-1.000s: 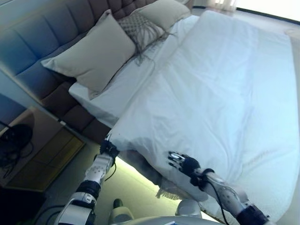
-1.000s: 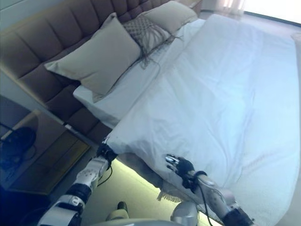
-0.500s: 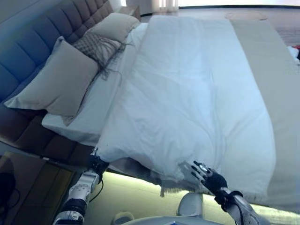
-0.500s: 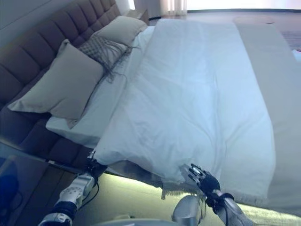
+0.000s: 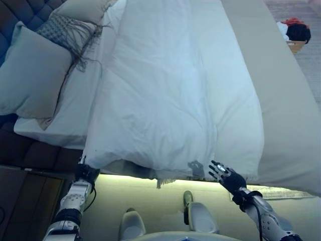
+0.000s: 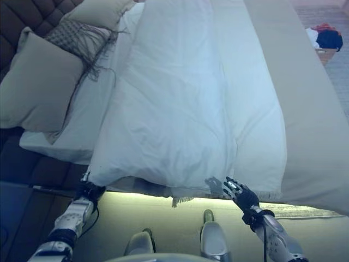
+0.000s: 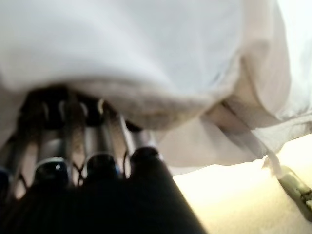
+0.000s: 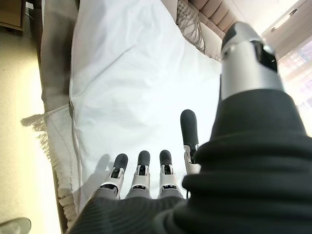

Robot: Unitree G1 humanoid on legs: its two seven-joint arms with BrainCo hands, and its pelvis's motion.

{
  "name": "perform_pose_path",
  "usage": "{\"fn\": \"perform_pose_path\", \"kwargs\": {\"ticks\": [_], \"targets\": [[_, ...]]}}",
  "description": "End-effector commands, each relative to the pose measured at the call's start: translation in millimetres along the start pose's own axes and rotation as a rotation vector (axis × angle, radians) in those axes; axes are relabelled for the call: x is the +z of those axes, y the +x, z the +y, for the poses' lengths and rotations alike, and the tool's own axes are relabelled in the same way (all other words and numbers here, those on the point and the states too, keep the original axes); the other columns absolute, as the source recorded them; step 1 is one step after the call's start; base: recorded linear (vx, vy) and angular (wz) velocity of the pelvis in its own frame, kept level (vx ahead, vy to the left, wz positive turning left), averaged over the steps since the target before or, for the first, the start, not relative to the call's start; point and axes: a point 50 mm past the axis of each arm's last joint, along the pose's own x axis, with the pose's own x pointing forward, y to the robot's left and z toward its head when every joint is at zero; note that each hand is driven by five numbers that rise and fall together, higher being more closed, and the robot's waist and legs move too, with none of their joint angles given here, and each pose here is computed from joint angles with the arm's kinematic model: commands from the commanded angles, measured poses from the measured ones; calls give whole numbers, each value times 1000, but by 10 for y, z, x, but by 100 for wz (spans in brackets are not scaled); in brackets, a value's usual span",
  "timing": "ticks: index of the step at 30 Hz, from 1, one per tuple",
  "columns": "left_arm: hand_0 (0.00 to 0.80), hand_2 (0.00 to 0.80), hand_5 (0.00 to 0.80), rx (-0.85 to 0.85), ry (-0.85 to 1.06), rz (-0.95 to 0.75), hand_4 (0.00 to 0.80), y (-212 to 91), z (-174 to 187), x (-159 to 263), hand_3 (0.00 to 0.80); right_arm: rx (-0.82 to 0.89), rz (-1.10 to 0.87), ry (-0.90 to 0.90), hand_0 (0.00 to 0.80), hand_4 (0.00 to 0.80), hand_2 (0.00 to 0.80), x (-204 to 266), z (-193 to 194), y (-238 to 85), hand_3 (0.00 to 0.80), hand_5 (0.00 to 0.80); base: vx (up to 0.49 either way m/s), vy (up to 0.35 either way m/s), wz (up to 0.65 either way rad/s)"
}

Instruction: Make the bed neatly

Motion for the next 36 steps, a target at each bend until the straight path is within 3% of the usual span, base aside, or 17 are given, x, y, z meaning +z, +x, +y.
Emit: {"fn": "perform_pose_path", "kwargs": {"ticks": [1, 7, 13, 17, 23, 26, 36], "targets": [[800, 800, 800, 14, -12, -146, 800, -185, 249, 478, 800, 50, -4, 31, 0, 0, 0, -25, 25, -181, 0, 0, 189, 453, 1], [800, 800, 800, 2, 80, -59, 800, -280, 431, 454, 800, -12, 34, 47, 0, 0, 0, -102, -96, -341, 0, 0, 160, 459, -3], [800, 800, 800, -113, 255, -6, 800, -149, -39, 627, 800, 39, 5, 126, 0, 0, 0, -252, 43, -264, 0, 0, -22, 212, 11], [800, 800, 800, -152, 358, 4, 800, -178, -111, 678, 800, 72, 33, 192, 0, 0, 0, -437, 116, -250, 0, 0, -20, 102, -6], [800, 800, 800, -129, 310, -11, 800, -115, -153, 574, 800, 94, 74, 231, 0, 0, 0, -637, 138, -354, 0, 0, -27, -93, 12], [800, 800, 800, -153, 253, -14, 800, -71, -192, 467, 800, 37, 65, 138, 0, 0, 0, -522, 153, -256, 0, 0, -87, -43, 56], [800, 800, 800, -48, 260, -4, 800, -238, 256, 487, 800, -48, 46, 108, 0, 0, 0, -289, -86, -352, 0, 0, 75, 266, -4]]}}
